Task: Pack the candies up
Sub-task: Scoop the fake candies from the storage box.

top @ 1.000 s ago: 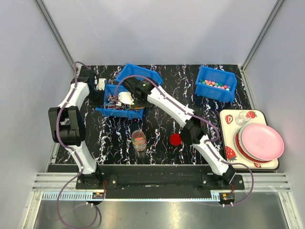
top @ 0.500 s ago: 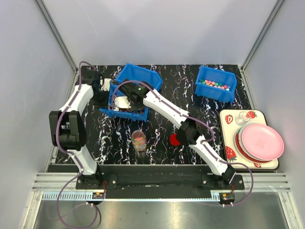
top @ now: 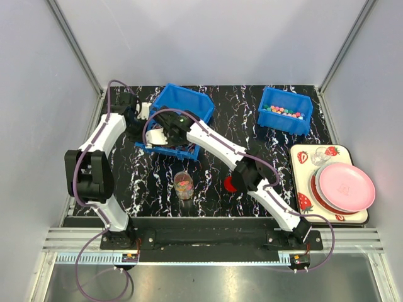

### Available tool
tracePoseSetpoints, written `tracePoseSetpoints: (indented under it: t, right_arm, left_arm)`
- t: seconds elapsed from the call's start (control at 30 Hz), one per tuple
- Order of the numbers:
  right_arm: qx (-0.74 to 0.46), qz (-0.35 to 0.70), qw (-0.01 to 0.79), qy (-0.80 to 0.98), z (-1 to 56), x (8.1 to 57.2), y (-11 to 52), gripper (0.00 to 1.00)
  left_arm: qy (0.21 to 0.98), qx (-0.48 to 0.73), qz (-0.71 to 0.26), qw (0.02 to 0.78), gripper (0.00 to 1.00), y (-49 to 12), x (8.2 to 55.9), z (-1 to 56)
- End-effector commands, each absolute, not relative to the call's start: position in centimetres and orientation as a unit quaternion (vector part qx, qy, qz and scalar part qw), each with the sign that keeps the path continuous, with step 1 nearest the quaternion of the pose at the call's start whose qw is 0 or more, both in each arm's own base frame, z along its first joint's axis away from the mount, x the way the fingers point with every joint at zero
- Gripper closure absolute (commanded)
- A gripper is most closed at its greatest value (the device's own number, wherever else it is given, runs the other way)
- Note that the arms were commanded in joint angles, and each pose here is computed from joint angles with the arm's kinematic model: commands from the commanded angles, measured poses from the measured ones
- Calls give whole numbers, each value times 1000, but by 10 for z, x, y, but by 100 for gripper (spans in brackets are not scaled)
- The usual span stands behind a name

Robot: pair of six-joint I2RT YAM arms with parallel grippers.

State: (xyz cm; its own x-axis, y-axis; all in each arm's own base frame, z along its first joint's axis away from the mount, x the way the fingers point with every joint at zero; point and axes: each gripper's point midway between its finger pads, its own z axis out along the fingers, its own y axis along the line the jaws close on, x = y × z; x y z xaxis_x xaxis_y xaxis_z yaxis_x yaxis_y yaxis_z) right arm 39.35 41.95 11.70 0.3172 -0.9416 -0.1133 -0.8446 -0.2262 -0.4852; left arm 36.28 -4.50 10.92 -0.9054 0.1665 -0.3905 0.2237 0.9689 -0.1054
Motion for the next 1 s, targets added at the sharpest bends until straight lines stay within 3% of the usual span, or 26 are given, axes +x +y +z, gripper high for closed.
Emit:
tracePoseSetpoints:
  t: [0.0,0.43,0.97]
  right_arm:
    - [-770,-32,295,564,116,390,461,100]
    - [-689,134,359,615,118,407,484,100]
    - [-617,242,418,622,192,425,477,100]
  left_arm:
    - [936,133,-148,291,100,-78,378,163]
    - [927,145,-187,290,100,-80,371,168]
    - [934,110,-242,238,100,-58,352,155]
